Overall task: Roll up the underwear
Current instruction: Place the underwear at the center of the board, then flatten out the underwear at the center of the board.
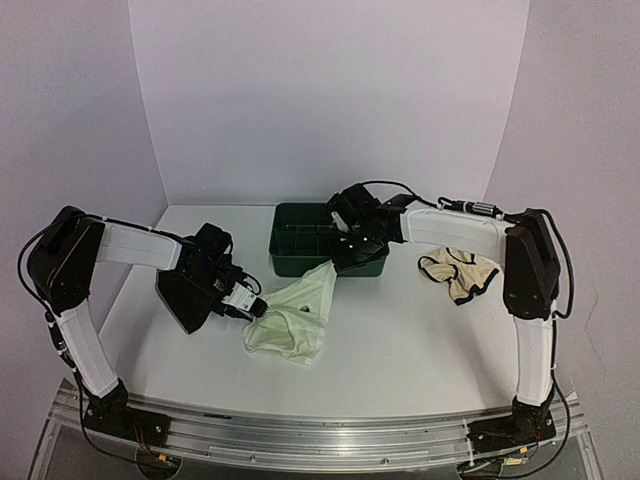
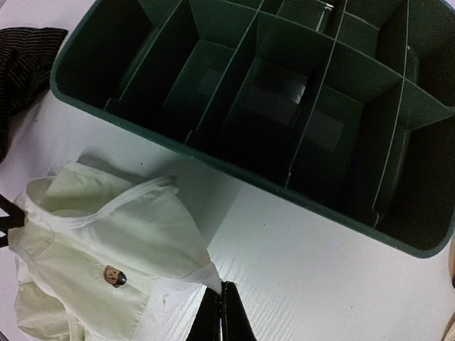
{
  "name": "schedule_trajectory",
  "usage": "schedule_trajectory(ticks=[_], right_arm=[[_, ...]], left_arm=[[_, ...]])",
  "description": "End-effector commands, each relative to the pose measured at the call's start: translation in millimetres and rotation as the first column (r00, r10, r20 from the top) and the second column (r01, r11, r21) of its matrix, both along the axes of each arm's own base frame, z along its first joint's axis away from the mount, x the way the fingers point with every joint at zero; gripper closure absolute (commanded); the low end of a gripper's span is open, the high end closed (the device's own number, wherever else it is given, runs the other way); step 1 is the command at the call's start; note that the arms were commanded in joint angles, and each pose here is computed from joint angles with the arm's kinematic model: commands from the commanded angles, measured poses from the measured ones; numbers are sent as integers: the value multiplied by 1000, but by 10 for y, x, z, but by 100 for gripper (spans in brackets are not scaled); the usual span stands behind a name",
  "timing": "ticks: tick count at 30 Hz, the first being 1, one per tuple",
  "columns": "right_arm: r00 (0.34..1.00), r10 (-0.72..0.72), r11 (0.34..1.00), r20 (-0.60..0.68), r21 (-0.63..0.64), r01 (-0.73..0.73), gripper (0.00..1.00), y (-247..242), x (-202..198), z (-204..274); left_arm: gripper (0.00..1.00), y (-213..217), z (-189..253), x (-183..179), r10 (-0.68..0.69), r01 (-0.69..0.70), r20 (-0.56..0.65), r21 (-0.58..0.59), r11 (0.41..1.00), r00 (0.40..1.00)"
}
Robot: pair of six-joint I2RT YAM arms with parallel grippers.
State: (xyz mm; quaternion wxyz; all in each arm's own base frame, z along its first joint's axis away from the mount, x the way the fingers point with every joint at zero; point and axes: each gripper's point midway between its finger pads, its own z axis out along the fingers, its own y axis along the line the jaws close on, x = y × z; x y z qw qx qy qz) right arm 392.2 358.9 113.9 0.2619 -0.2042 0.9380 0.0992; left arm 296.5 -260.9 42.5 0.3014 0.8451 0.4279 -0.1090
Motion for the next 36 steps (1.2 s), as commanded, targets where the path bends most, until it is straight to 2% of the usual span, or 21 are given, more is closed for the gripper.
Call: schedule_trajectory(ticks=[1, 3, 6, 9, 12, 15, 17, 19, 22, 25, 30, 36], right_arm=[[1000, 2, 1000, 28, 21, -3, 100, 91, 91, 61], [1000, -25, 999, -2, 44, 25, 100, 75, 35, 47], [996, -83, 994, -37, 68, 85, 100, 20, -31, 31], [987, -146, 984, -71, 89, 152, 100, -35, -81, 20], [971, -199, 967, -130, 133, 216, 100, -21, -145, 20], [947, -250, 944, -203, 164, 285, 100, -8, -222, -20], [929, -280, 929, -242, 174, 325, 100, -24, -277, -32], [913, -307, 915, -267, 179, 361, 100, -63, -322, -25], [898, -331, 901, -290, 185, 392, 100, -123, -386, -1], [893, -336, 896, -300, 191, 401, 100, -158, -442, 33], [890, -343, 892, -301, 192, 409, 100, -226, -498, 66], [894, -341, 896, -291, 187, 403, 100, -259, -515, 75]], left_arm=[[20, -70, 229, 262, -23, 25, 106, -20, 999, 994], [13, -126, 445, 285, -29, 38, 139, -62, 997, 990], [11, -209, 808, 237, -42, 66, 167, -135, 989, 985], [13, -366, 1086, -97, -111, 131, 121, -172, 976, 986], [20, -633, 1175, -642, -166, 161, -11, -191, 968, 986], [26, -980, 1097, -1142, -150, 109, -213, -196, 975, 965], [28, -1167, 978, -1362, -125, 68, -314, -186, 980, 941], [29, -1357, 872, -1519, -100, 31, -354, -195, 980, 930], [29, -1590, 690, -1554, -53, -18, -344, -202, 979, 937], [31, -1760, 487, -1407, 35, -100, -331, -180, 979, 943], [33, -1823, 263, -1197, 122, -168, -266, -160, 973, 956], [38, -1855, 81, -1114, 192, -230, -271, -115, 966, 943]])
